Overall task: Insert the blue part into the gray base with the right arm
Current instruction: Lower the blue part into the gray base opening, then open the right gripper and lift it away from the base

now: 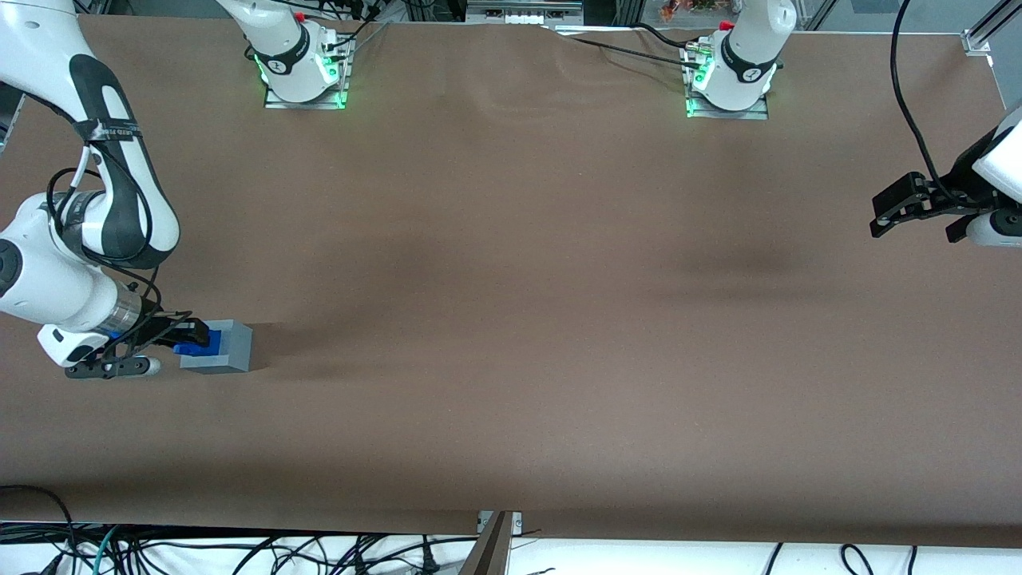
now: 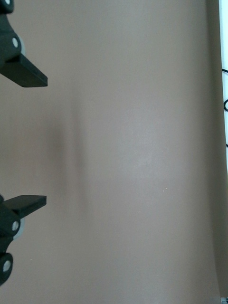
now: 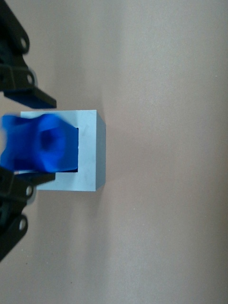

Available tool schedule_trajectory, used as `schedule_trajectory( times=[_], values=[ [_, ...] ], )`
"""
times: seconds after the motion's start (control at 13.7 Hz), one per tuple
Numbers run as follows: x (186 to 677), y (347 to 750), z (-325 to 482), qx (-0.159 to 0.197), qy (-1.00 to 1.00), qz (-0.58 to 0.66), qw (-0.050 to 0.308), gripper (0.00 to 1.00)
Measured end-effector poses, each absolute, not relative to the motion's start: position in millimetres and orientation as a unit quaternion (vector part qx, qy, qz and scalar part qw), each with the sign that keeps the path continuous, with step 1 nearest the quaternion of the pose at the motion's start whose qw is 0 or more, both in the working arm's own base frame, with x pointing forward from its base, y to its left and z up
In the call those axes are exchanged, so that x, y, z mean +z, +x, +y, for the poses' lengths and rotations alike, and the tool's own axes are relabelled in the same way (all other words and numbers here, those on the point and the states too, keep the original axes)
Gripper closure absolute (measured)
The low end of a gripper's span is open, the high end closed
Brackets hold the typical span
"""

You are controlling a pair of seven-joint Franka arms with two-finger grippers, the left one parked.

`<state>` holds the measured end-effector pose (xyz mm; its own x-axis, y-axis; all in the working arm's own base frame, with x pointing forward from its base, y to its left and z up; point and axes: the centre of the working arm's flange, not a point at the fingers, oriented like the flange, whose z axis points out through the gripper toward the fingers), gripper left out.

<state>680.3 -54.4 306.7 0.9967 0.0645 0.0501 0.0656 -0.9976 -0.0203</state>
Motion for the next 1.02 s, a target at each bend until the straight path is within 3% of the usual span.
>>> schedule_trajectory(
  times=[0.22, 0.29, 0.66, 1.02],
  values=[
    [311.0, 682.1, -53.6, -0.032, -0.999, -0.033, 0.011, 0.04],
    [315.8, 683.2, -51.5, -0.035, -0.999, -0.035, 0.011, 0.00],
    [403.1, 668.9, -16.3, -0.020, -0.999, -0.049, 0.006, 0.00],
    [531.9, 602.2, 12.2, 0.026, -0.999, -0.037, -0.007, 0.00]
  ],
)
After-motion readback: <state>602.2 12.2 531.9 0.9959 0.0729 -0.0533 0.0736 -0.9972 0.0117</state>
